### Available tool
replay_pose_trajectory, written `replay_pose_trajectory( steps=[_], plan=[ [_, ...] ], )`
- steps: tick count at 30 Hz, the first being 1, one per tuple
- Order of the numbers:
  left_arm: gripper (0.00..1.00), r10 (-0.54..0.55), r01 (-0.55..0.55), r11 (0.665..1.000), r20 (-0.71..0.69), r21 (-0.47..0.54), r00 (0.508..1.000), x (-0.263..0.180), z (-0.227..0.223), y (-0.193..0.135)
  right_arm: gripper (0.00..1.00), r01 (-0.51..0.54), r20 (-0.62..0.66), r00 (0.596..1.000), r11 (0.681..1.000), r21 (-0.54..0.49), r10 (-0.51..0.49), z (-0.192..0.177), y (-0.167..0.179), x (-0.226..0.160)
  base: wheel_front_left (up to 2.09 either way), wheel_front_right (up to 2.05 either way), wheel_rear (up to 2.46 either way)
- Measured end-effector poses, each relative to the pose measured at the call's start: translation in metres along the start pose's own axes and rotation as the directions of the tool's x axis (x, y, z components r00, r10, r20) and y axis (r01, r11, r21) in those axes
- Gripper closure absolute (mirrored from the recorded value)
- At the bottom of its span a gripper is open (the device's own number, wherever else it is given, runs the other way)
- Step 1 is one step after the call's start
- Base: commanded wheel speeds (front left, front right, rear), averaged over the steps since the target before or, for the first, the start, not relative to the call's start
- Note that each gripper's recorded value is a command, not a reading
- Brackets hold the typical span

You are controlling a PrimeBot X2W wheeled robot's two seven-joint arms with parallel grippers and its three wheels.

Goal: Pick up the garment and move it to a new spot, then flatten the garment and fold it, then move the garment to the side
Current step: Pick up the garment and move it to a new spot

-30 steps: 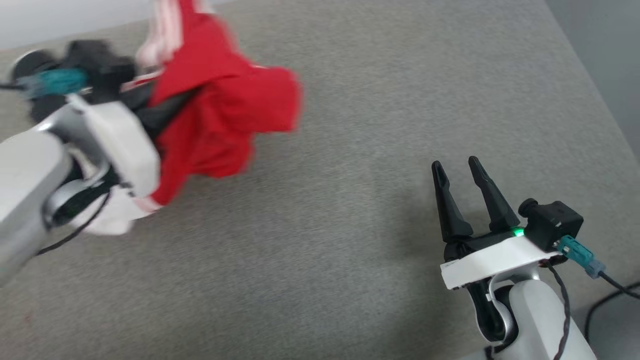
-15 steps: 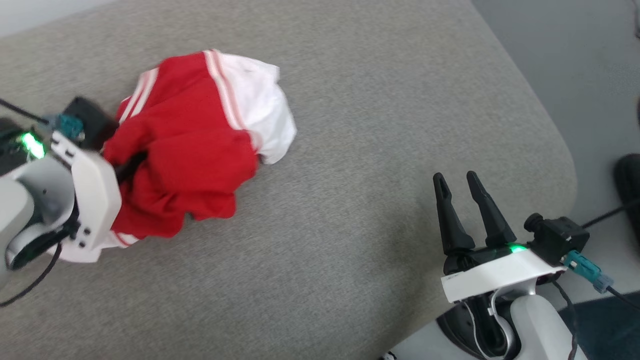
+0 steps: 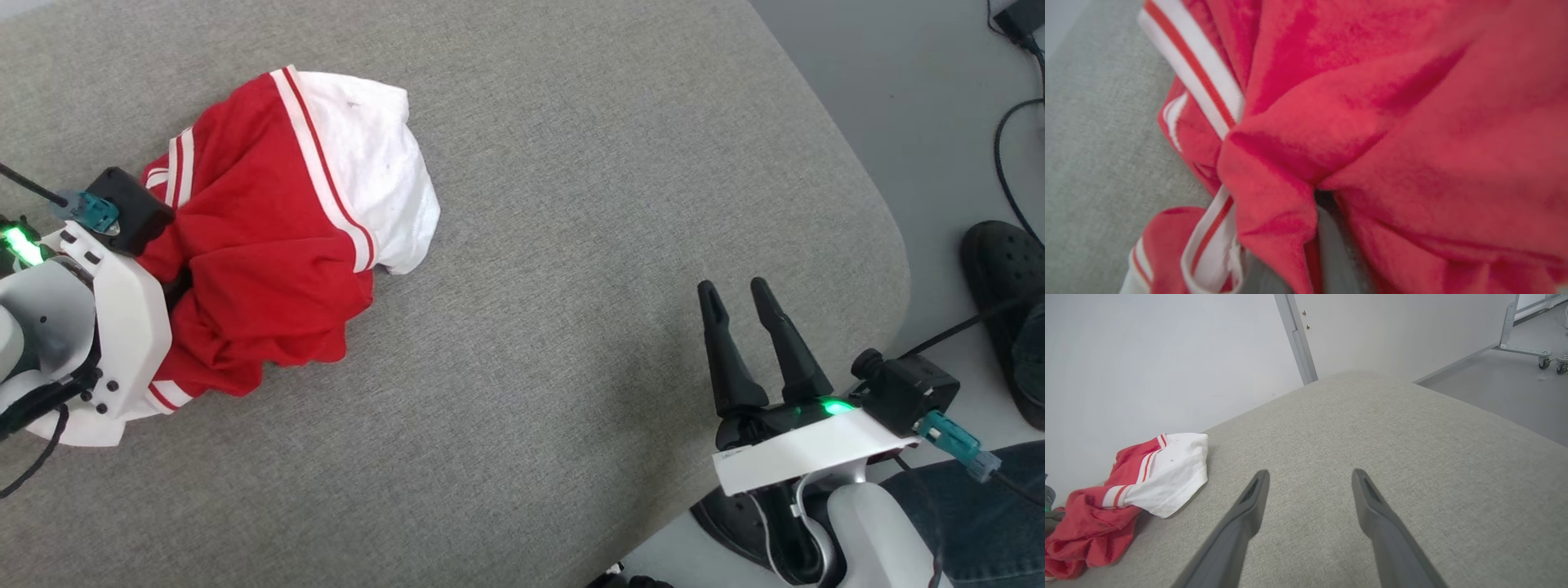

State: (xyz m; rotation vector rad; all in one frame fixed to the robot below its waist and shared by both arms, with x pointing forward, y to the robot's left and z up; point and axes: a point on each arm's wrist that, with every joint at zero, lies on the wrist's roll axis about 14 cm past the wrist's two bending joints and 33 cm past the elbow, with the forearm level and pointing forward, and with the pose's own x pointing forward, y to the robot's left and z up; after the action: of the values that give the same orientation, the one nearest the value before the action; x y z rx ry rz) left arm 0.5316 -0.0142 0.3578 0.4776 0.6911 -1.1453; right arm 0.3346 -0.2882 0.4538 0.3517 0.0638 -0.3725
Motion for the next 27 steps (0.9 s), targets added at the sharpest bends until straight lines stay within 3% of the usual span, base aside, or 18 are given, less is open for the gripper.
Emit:
replay_pose_trajectory(
  steps=[1, 2, 3, 4, 6, 7, 10, 17, 21, 25, 27],
  plan=[
    [1.0, 0.001, -0.001, 1.0, 0.011, -0.002, 1.0, -0.001, 0.001, 0.0, 0.0, 0.001, 0.002, 1.0, 1.0, 0.0, -0.001, 0.001, 0.0, 0.0, 0.0, 0.0, 0.0],
    [0.92, 0.003, -0.003, 1.0, 0.023, -0.005, 1.0, -0.001, 0.002, 0.0, 0.0, 0.001, 0.004, 1.0, 1.0, -0.002, -0.001, 0.001, -0.001, 0.001, 0.0, 0.0, 0.0],
    [0.69, 0.004, -0.004, 1.0, 0.036, -0.007, 0.999, -0.002, 0.004, -0.001, 0.0, 0.0, 0.006, 1.0, 1.0, -0.005, 0.0, 0.002, -0.001, 0.001, 0.0, 0.0, 0.0],
    [0.55, 0.006, -0.005, 1.0, 0.052, -0.011, 0.999, -0.004, 0.006, -0.002, 0.0, -0.004, 0.007, 1.0, 1.0, -0.007, 0.004, 0.002, 0.0, 0.002, 0.0, 0.0, 0.0],
    [0.09, 0.003, -0.001, 1.0, 0.076, -0.021, 0.997, -0.008, 0.009, -0.007, 0.0, -0.017, 0.007, 1.0, 1.0, -0.013, 0.017, 0.001, 0.003, 0.005, 0.0, 0.0, 0.0],
    [0.0, 0.0, 0.003, 1.0, 0.097, -0.025, 0.995, -0.011, 0.012, -0.01, 0.0, -0.023, 0.006, 1.0, 1.0, -0.019, 0.023, 0.0, 0.005, 0.006, 0.0, 0.0, 0.0],
    [0.0, 0.004, 0.008, 0.998, 0.174, -0.067, 0.985, -0.023, 0.022, -0.016, 0.0, -0.047, 0.003, 0.999, 0.998, -0.037, 0.047, -0.002, 0.01, 0.013, 0.0, 0.0, 0.0],
    [0.0, 0.175, -0.078, 0.971, 0.449, -0.226, 0.876, -0.08, 0.049, 0.002, 0.0, -0.155, -0.001, 0.988, 0.984, -0.092, 0.156, -0.007, 0.043, 0.035, 0.0, 0.0, 0.0],
    [0.0, 0.314, -0.133, 0.912, 0.451, -0.388, 0.836, -0.104, 0.016, 0.01, 0.0, -0.204, 0.002, 0.979, 0.972, -0.115, 0.206, -0.008, 0.06, 0.044, 0.0, 0.0, 0.0],
    [0.0, 0.453, -0.191, 0.813, 0.391, -0.55, 0.801, -0.124, -0.023, 0.01, 0.0, -0.24, 0.003, 0.97, 0.96, -0.143, 0.243, -0.009, 0.074, 0.049, 0.0, 0.0, 0.0],
    [0.0, 0.536, -0.212, 0.739, 0.367, -0.64, 0.76, -0.138, -0.04, 0.01, 0.0, -0.251, 0.002, 0.967, 0.956, -0.155, 0.254, -0.01, 0.078, 0.051, 0.0, 0.0, 0.0]
  ],
)
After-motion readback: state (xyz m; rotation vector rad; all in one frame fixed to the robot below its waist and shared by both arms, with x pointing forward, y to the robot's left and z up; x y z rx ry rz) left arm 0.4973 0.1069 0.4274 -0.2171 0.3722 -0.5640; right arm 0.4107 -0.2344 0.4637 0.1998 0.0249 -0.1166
